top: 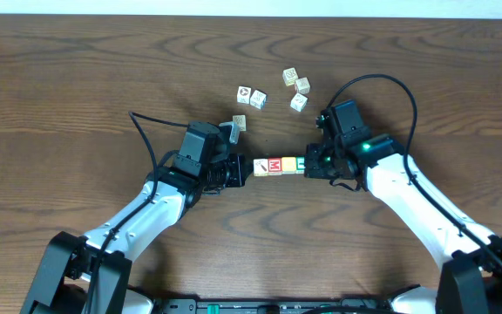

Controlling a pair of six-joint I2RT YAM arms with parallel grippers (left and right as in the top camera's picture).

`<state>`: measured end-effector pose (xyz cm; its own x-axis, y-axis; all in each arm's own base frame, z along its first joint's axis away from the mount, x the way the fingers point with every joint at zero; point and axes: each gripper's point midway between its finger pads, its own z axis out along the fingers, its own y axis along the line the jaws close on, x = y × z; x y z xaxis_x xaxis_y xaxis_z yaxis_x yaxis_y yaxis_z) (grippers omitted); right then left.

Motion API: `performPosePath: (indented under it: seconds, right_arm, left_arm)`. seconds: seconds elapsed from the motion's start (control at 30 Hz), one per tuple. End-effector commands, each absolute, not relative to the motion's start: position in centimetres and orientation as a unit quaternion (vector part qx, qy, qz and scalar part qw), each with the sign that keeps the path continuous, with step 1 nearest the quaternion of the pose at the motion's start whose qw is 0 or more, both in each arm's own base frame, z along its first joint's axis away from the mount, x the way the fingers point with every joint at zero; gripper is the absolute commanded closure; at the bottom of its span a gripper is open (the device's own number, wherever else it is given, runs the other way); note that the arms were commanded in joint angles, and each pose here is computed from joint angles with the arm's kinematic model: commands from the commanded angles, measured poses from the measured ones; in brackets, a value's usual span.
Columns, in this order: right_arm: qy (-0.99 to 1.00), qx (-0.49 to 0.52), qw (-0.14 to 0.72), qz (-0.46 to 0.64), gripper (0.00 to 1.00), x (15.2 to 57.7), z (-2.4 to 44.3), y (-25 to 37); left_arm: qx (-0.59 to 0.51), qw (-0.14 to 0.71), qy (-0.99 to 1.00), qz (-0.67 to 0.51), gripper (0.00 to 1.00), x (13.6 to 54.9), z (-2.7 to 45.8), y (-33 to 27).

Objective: Lift 4 blocks

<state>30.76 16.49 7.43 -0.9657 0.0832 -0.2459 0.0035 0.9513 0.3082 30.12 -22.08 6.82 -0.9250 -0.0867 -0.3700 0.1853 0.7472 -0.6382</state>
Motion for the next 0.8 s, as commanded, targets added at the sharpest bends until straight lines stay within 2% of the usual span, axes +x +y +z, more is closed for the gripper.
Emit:
performPosePath:
  seconds: [0.0,0.77]
  right_arm:
    - [0.964,-0.032,0.070,0.255,0.99,28.1,7.7,21.9]
    - [0.963,-0.042,0.067,0.257,0.99,28.0,7.3,22.6]
  left_arm:
    - [0.096,0.179,0.882,-0.426,0.93,28.3,10.1,-26.1]
    - [0.094,0.166,0.900,-0.392,0.93,27.4,8.4,-26.2]
